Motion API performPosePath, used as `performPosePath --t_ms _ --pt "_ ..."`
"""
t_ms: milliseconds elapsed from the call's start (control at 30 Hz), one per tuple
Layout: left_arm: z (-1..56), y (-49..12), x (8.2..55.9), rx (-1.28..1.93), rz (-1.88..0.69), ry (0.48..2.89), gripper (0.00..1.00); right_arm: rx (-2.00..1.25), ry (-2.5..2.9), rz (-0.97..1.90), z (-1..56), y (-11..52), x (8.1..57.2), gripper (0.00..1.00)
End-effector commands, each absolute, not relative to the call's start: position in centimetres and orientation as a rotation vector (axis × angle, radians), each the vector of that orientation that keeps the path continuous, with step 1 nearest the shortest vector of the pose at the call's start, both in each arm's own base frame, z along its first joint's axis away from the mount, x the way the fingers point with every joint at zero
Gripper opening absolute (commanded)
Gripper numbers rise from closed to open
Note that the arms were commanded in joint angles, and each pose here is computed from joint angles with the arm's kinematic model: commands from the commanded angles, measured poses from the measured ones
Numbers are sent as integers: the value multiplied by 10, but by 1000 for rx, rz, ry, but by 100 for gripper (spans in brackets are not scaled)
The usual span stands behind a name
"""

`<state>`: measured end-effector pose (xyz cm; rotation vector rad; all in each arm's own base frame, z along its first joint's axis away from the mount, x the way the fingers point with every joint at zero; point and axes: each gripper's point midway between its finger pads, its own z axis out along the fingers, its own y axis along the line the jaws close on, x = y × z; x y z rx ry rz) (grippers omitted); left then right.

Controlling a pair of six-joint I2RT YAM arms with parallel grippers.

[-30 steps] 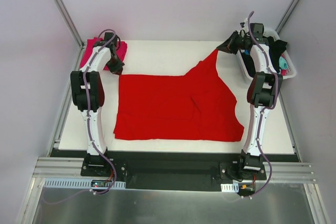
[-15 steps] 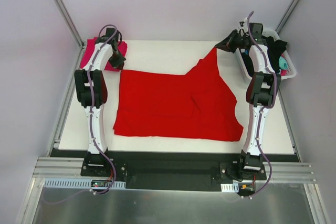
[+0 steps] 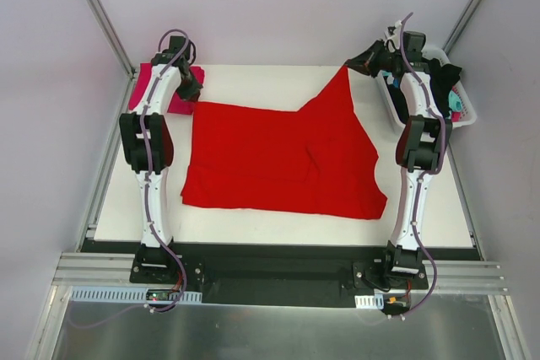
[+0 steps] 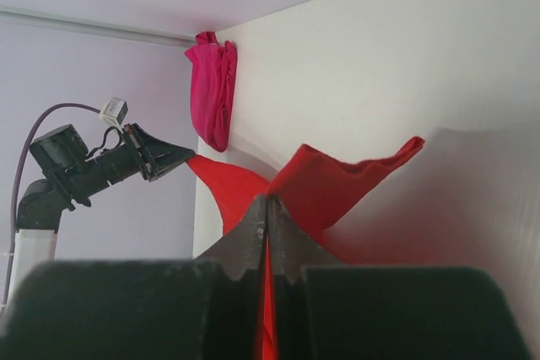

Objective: Fold and stack the t-shirts

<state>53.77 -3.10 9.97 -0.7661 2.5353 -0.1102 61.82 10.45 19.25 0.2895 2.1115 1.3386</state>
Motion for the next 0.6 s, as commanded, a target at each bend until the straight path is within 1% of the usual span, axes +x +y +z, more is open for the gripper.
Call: performPosePath --t_ms 0,200,367,567 --pt "139 -24 526 -715 -72 2487 0 151 1980 1374 272 109 598 1" --pt "145 -7 503 -746 -2 2487 0 157 1988 1416 278 105 582 1" --pt "149 -5 499 -757 -18 2483 0 136 1969 1418 299 100 568 1" --pt "158 -5 492 -752 -24 2474 0 137 1975 1430 307 103 551 1"
